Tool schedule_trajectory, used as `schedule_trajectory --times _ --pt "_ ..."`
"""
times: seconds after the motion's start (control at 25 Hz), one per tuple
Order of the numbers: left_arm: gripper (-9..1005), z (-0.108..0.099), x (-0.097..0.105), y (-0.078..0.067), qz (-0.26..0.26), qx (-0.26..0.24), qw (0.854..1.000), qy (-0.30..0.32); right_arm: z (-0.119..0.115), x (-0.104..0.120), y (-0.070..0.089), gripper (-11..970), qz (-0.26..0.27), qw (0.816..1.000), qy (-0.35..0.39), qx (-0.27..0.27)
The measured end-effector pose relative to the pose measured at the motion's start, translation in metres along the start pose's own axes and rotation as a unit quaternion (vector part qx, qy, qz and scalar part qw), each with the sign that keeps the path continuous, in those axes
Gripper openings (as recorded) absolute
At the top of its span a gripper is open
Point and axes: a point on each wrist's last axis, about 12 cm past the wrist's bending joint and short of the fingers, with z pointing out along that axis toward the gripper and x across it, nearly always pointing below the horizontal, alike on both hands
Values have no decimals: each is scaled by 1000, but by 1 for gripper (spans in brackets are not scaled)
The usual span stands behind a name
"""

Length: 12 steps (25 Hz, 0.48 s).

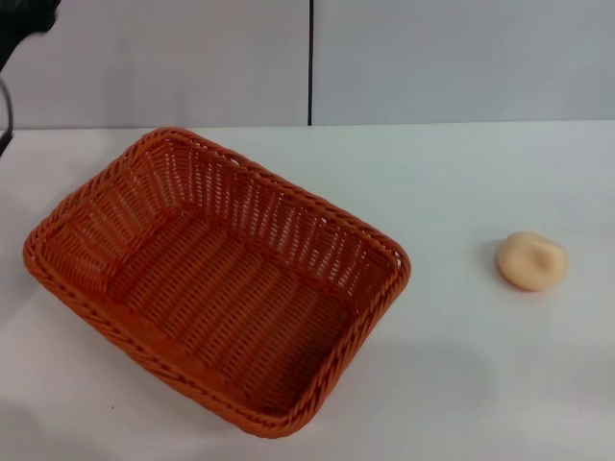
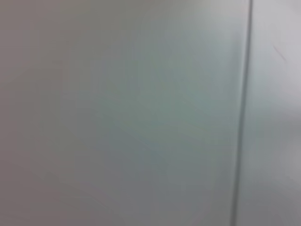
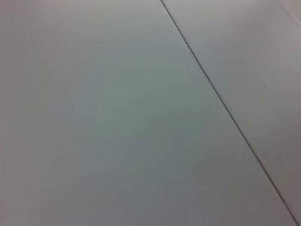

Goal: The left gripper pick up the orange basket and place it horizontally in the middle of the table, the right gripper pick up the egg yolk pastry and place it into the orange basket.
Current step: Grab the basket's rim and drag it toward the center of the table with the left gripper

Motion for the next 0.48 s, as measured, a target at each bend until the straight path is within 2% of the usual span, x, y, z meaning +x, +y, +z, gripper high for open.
schedule_trajectory --times 0.2,0.36,0.48 --pt "661 43 -25 12 -19 63 990 128 -3 0 -1 655 0 1000 3 3" --pt "661 70 -45 11 -3 102 968 229 -4 0 -2 655 0 1000 4 5" --pt "661 83 -57 9 15 109 948 298 -7 0 -5 654 -1 1000 5 10"
